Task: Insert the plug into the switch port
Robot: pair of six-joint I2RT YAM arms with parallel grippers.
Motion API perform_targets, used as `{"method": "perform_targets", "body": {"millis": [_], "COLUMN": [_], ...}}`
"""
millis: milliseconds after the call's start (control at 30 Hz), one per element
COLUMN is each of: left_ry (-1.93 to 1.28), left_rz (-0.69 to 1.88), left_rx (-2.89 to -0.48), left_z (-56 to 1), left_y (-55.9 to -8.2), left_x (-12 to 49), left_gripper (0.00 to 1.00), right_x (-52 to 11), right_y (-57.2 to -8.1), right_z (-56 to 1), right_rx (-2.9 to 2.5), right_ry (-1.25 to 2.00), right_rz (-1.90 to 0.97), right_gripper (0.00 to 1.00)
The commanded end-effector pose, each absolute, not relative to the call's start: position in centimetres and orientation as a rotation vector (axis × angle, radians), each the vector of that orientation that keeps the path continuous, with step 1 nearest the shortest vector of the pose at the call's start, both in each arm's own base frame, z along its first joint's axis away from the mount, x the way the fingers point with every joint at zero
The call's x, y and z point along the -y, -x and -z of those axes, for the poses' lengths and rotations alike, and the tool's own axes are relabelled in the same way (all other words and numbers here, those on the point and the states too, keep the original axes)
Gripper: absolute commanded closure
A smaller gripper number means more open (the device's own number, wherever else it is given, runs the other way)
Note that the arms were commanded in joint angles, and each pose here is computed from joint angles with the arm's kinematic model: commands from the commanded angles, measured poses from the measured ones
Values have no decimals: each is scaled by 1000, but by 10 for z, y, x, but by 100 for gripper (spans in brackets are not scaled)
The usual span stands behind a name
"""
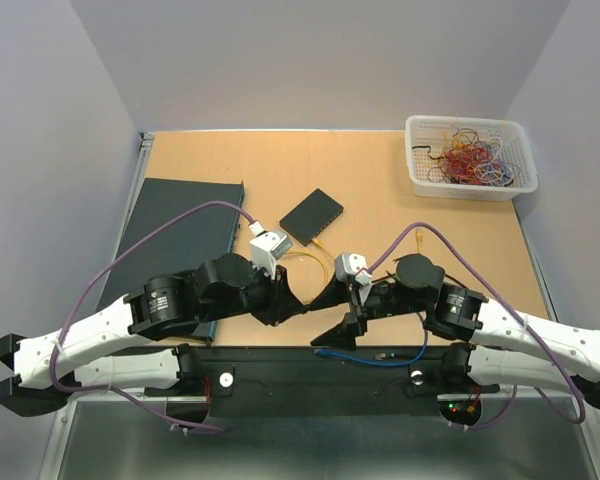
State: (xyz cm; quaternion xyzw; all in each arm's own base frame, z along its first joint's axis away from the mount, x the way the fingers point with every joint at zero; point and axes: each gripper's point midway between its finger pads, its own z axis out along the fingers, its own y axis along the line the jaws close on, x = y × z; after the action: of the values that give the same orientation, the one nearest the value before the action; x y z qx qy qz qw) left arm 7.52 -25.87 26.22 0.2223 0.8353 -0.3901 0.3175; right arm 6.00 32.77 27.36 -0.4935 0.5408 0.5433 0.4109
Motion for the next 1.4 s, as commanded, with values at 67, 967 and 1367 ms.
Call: {"method": "perform_targets", "body": {"millis": [67, 967, 1367], "left_ry": [-513, -438, -612], "left_rz": [1100, 1084, 909], "left_rx": [-2113, -2418, -2480], "left_z": [-296, -143, -97], "left_y": [-85, -49, -13], "left_x": [258, 274, 337], "left_gripper": [100, 59, 46], "right_x": [-346, -233, -214], "right_y": [-87, -189, -193], "right_z": [-267, -274, -289], "right_rx": [-1433, -1619, -1608], "right_ry": [1157, 88, 38], "right_rz": [-1088, -292, -273], "right_gripper": [24, 7, 0]}}
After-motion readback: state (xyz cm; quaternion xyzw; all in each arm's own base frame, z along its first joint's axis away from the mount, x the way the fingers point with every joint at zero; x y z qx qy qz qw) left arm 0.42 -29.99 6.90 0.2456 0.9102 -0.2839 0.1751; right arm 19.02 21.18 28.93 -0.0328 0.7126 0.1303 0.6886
